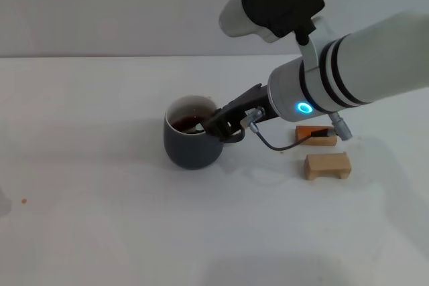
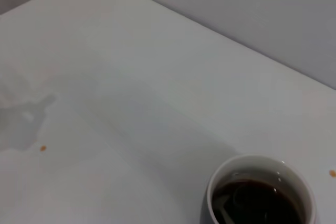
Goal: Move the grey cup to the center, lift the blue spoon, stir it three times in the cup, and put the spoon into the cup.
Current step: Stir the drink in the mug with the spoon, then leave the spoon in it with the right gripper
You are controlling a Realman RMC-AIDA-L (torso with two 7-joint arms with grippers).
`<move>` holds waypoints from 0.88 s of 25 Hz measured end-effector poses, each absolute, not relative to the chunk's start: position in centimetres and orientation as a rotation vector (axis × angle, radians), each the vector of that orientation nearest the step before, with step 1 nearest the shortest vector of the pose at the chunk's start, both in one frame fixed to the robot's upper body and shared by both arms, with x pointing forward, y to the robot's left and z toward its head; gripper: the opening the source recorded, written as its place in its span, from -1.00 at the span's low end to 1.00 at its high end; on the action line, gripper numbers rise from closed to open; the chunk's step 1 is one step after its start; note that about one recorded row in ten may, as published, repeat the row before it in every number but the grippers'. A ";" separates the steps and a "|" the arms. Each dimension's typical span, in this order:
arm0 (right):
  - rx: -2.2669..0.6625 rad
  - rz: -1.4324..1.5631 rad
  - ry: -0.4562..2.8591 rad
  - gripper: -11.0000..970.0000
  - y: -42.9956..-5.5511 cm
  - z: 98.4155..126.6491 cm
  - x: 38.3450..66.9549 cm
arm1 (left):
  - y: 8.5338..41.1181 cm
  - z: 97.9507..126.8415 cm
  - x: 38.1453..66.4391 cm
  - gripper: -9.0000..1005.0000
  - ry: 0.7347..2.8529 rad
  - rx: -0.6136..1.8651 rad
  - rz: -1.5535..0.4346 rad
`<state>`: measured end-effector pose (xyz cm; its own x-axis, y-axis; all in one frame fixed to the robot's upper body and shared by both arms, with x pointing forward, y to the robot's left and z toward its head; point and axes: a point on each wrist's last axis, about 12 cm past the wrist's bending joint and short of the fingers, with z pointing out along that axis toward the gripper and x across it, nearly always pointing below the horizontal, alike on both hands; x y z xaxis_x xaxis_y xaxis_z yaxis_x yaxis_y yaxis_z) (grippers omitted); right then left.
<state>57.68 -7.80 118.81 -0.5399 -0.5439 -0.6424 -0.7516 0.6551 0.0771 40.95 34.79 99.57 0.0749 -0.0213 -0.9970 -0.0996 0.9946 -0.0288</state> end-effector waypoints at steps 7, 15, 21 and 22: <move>-0.992 0.457 2.271 -0.66 -7.4 118.7 58.4 | 34.7 99.6 41.2 -0.99 1.491 -0.096 0.057; -0.996 0.421 2.260 -0.66 -7.4 118.3 59.6 | 34.8 99.7 41.4 -0.99 1.491 -0.090 0.058; -0.975 0.400 2.250 -0.66 -8.3 118.5 60.5 | 34.7 99.7 41.6 -0.99 1.494 -0.088 0.055; -0.969 0.396 2.249 -0.66 -8.5 118.6 60.6 | 34.7 99.7 41.6 -0.99 1.494 -0.088 0.055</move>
